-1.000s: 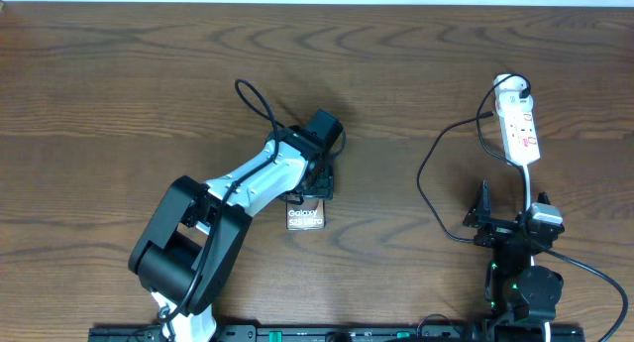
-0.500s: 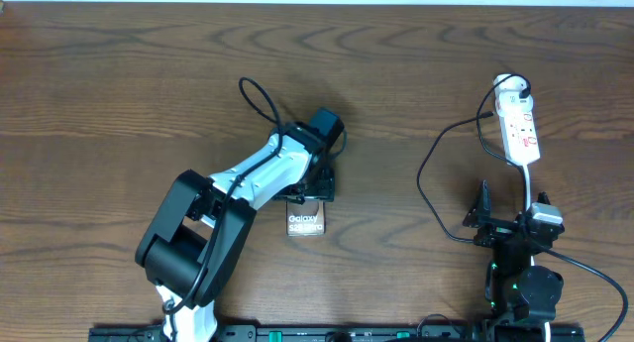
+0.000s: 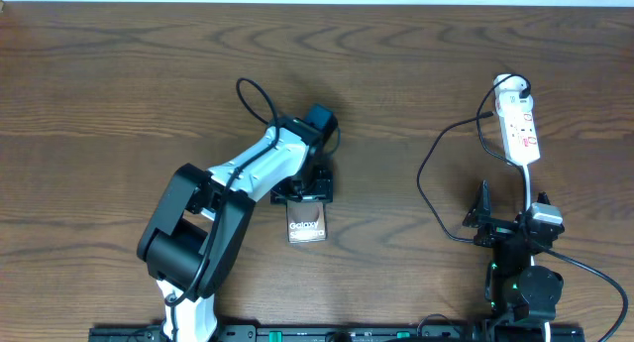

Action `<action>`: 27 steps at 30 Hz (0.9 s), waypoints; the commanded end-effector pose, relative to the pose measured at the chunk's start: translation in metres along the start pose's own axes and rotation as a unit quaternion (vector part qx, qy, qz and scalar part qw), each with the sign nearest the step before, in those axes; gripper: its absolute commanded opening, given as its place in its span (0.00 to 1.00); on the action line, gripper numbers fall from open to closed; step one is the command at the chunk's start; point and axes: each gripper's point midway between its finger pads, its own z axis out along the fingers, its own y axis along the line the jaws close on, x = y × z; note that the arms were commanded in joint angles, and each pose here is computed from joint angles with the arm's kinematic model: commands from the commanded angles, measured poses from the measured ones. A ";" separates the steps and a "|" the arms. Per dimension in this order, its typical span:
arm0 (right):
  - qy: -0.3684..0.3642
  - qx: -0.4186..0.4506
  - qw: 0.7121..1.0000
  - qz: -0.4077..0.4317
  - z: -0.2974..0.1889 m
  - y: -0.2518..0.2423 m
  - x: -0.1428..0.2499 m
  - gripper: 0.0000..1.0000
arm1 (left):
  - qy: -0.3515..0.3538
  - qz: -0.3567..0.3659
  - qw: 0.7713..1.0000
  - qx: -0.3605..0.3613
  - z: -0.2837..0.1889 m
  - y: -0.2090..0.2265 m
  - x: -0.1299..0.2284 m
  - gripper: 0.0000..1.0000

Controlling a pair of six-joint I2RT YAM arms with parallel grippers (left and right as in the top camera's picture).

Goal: Plug charger to phone and switch on socket
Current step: 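Lift the phone upright with the left gripper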

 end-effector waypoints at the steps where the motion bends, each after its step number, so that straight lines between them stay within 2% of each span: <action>1: 0.002 0.002 1.000 -0.006 0.000 -0.001 0.001 0.99 | 0.035 -0.025 0.999 0.014 0.012 0.006 0.004 0.63; 12: 0.002 0.002 1.000 -0.006 0.000 -0.001 0.001 0.99 | 0.020 -0.045 0.997 0.054 -0.018 0.006 -0.009 0.63; 27: 0.002 0.002 1.000 -0.006 0.000 -0.001 0.001 0.99 | 0.039 -0.029 0.991 0.123 -0.041 -0.014 0.002 0.63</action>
